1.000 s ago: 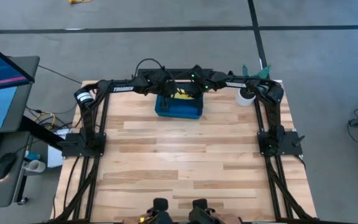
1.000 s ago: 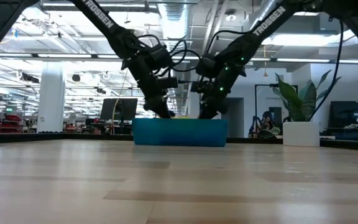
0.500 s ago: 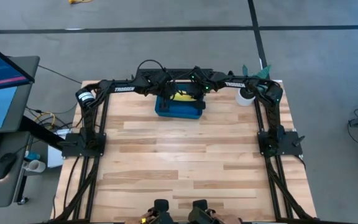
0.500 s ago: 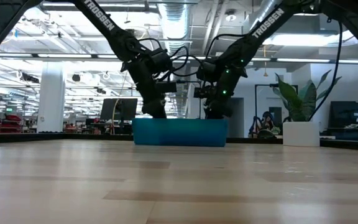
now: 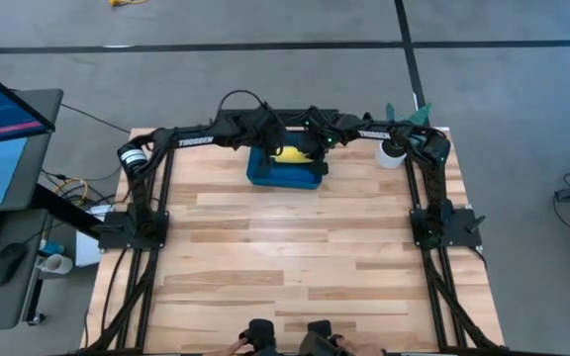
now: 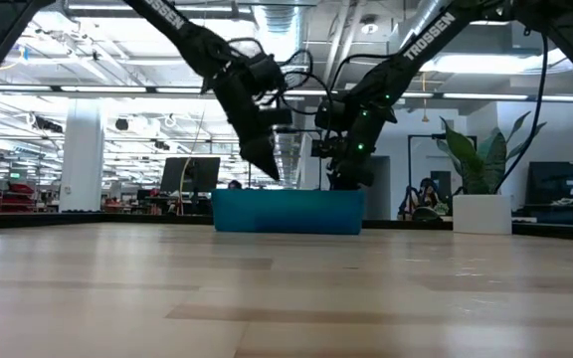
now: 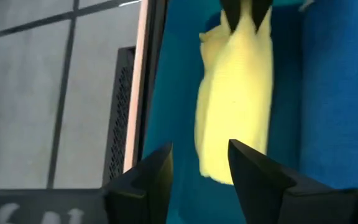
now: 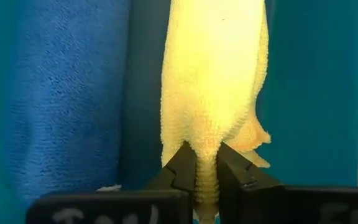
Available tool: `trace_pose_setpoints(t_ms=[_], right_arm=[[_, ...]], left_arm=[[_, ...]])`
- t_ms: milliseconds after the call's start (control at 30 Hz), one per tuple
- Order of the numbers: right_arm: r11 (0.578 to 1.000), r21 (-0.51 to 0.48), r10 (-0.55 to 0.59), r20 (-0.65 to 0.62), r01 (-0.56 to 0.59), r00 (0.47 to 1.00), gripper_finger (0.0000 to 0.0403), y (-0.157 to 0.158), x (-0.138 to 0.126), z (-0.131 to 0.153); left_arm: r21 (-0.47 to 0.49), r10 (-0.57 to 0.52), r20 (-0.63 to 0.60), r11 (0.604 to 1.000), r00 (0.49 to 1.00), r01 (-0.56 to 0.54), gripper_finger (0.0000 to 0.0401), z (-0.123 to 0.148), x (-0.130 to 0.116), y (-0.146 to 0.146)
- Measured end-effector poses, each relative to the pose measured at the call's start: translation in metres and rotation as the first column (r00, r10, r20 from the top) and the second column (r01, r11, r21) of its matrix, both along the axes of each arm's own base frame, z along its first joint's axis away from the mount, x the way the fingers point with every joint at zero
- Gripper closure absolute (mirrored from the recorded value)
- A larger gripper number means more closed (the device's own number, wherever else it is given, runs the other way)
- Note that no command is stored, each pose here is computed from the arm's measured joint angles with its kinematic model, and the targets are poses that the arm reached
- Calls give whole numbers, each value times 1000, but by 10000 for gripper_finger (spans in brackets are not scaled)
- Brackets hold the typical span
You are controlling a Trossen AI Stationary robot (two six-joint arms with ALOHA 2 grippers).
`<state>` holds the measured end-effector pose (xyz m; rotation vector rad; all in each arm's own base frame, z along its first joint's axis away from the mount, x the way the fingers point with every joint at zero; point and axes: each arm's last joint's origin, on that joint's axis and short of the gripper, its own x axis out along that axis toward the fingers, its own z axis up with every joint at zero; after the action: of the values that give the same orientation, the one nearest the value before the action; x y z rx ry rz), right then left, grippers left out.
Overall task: Roll microfiber towels into tight, uniform cylinder then place into a basket
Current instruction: Put the rolled yellow microfiber cloth into the blue bin
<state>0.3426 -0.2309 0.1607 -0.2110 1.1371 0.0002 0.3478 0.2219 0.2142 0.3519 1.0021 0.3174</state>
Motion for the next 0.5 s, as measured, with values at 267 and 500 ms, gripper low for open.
trace_pose_setpoints(t_ms=[267,500], right_arm=[[998,-61,-6,-35,4,999,305,7,5,0],[986,-169,-26,-118,6,993,201,15,8,2]], left_arm=[[-7,29,18,1000,999,-28,269,45,-20,-14],[-52,69,51,996,996,-66,273,79,-42,-36]])
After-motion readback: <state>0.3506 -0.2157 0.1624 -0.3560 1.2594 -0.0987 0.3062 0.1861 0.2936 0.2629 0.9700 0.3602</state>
